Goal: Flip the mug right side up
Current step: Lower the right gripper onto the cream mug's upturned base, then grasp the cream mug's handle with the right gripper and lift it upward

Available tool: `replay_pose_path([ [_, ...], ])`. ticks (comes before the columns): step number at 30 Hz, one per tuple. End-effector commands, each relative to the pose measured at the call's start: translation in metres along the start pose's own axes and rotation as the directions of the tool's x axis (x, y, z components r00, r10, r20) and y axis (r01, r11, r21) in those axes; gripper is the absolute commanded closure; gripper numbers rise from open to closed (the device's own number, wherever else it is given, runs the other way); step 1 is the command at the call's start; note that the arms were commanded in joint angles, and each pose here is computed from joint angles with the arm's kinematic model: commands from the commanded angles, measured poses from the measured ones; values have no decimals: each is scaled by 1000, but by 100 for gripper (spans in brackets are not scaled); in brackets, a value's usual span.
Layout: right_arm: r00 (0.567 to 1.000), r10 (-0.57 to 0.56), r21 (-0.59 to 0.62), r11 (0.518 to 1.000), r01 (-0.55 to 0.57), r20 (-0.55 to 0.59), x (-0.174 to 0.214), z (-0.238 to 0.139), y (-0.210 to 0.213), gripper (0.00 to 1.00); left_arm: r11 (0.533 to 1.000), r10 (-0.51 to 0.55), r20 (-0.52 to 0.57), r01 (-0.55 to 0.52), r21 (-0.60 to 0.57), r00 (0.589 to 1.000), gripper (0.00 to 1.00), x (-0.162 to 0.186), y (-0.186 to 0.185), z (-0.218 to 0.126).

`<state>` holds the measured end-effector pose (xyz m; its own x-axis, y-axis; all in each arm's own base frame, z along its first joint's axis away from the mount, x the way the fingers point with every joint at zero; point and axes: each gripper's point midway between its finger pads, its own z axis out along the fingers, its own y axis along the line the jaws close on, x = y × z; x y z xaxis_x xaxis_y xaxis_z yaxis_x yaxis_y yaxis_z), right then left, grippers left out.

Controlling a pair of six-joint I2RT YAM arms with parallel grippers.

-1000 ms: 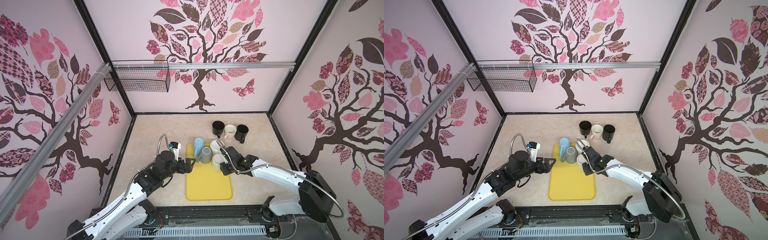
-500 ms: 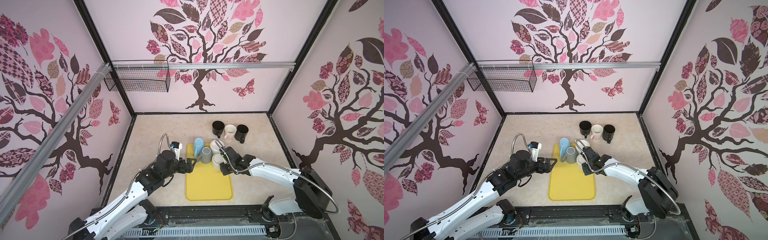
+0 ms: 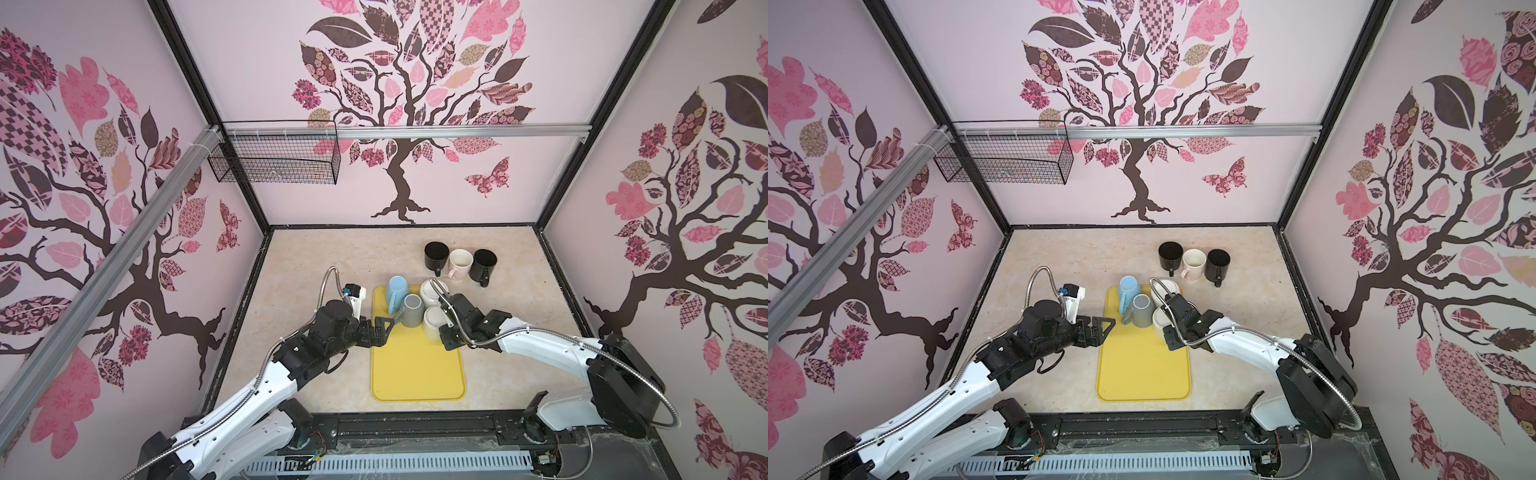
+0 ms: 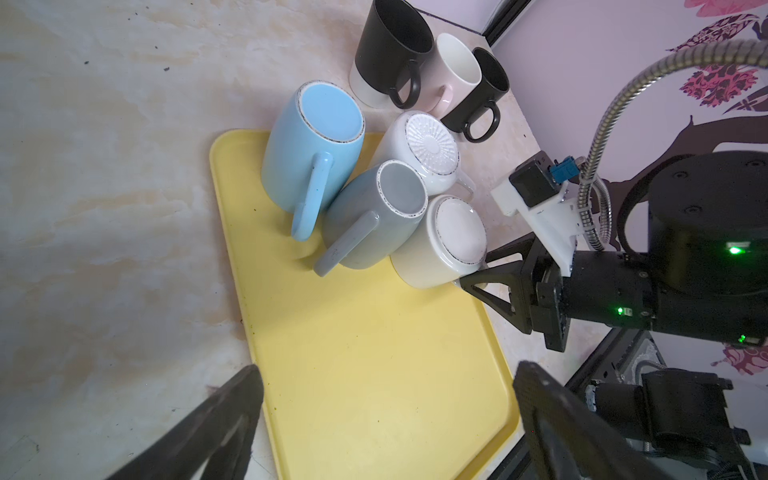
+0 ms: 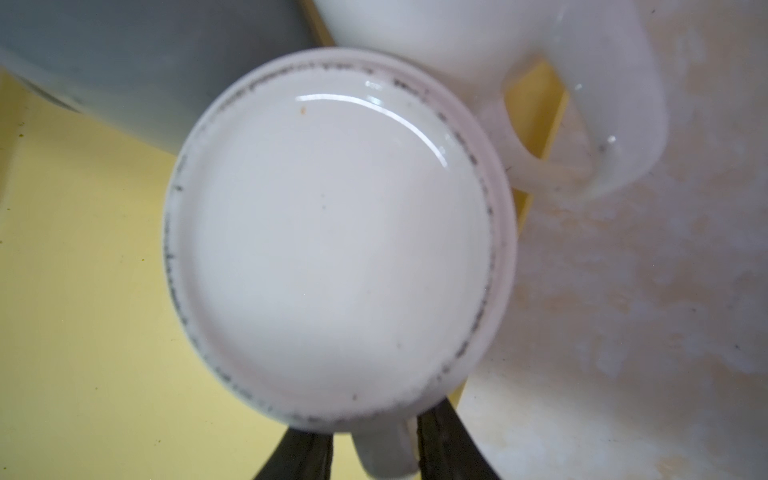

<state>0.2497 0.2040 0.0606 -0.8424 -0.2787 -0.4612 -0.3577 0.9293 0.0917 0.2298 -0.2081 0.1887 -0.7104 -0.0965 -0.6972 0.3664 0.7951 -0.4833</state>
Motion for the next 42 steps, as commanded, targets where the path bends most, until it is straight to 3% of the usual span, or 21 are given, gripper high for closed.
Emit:
replay_pose_path([
  [1,1000,-11,-6,1000,11,7,-1,-1,2,67,1000,-5,6,5,0,1000,3,2,3,0],
  [10,1000,-8,9,1000,8,5,1,-1,-2,70,1000,-4,11,3,13,1000,3,2,1,-2],
  [25,1000,-3,16,1000,3,10,1,-4,-3,85,1000,-4,22,3,24,1000,3,2,0,-5],
  [28,1000,0,22,1000,0,16,1,-6,-4,90,1000,-5,22,4,25,1000,3,2,0,-5],
  [30,1000,-4,35,999,3,16,1,-8,-5,100,1000,-4,22,4,24,1000,3,2,0,-5],
  [34,999,-17,52,999,15,43,0,-16,-2,100,1000,-5,19,5,21,1000,3,2,1,-4],
  [38,998,-7,17,1000,6,69,-2,-27,8,100,1000,-6,25,5,22,1000,3,1,0,-7],
  [42,991,23,-94,996,-10,135,-15,-49,26,100,1000,-12,41,12,22,999,3,-2,-1,-13],
])
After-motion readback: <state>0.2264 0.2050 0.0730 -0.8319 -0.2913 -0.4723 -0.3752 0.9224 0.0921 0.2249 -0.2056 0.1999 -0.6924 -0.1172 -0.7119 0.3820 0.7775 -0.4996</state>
